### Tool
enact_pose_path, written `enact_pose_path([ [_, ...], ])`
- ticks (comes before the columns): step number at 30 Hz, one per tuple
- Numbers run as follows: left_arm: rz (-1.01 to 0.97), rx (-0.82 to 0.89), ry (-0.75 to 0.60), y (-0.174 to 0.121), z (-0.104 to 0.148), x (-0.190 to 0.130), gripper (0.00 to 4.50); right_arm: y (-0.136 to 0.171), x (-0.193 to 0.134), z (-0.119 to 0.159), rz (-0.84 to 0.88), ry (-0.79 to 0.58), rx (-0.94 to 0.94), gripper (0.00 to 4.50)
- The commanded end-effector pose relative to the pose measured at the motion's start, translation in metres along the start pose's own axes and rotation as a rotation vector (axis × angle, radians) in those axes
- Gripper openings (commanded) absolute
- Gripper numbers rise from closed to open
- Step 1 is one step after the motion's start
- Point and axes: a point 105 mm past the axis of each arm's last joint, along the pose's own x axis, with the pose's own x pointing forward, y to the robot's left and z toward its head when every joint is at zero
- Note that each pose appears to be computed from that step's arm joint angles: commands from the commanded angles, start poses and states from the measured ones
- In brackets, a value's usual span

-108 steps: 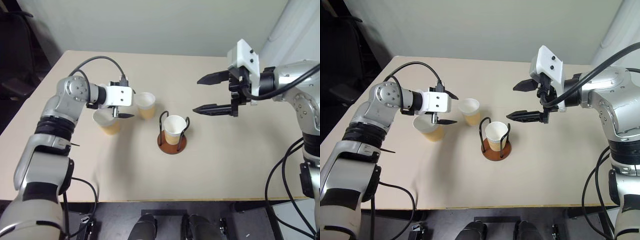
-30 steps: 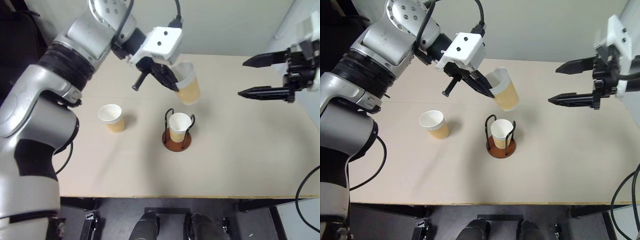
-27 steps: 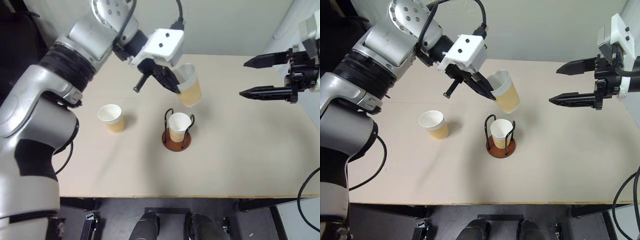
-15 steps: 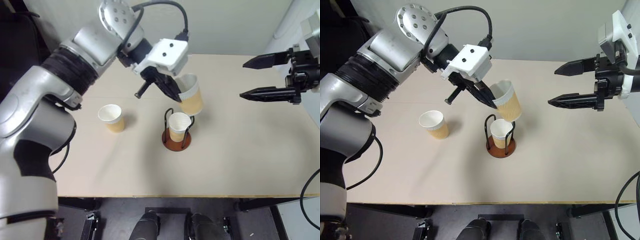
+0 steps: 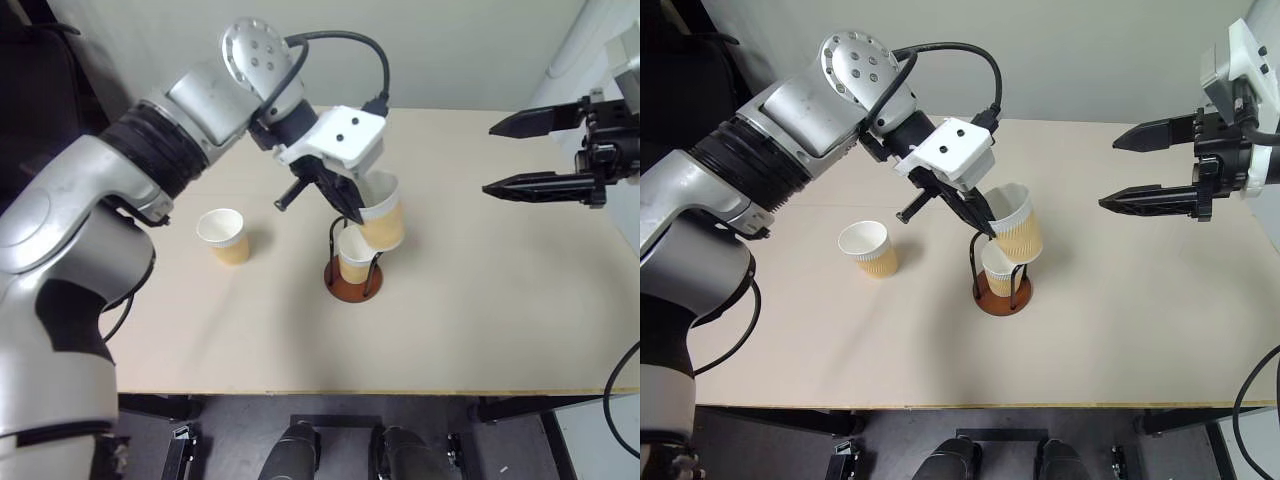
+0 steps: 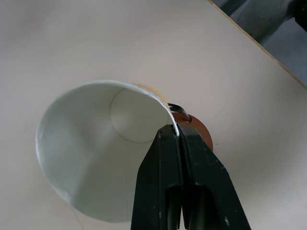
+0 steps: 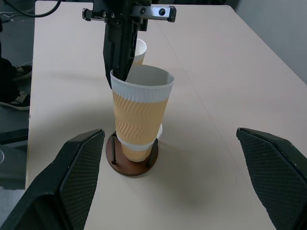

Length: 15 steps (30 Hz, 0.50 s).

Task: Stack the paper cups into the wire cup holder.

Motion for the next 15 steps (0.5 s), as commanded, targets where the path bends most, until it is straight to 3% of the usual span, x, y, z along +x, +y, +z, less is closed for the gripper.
enact_pose_path([
  [1, -0.017, 0.053, 0.045, 0.000, -0.002, -0.004, 0.01, 0.000, -0.010, 0.013, -0.029, -0.022, -0.042, 4.50],
  [15, 0.012, 0.108, 0.129, 0.010, -0.011, -0.007, 0.01, -0.001, -0.008, 0.011, -0.033, -0.018, -0.033, 4.50],
])
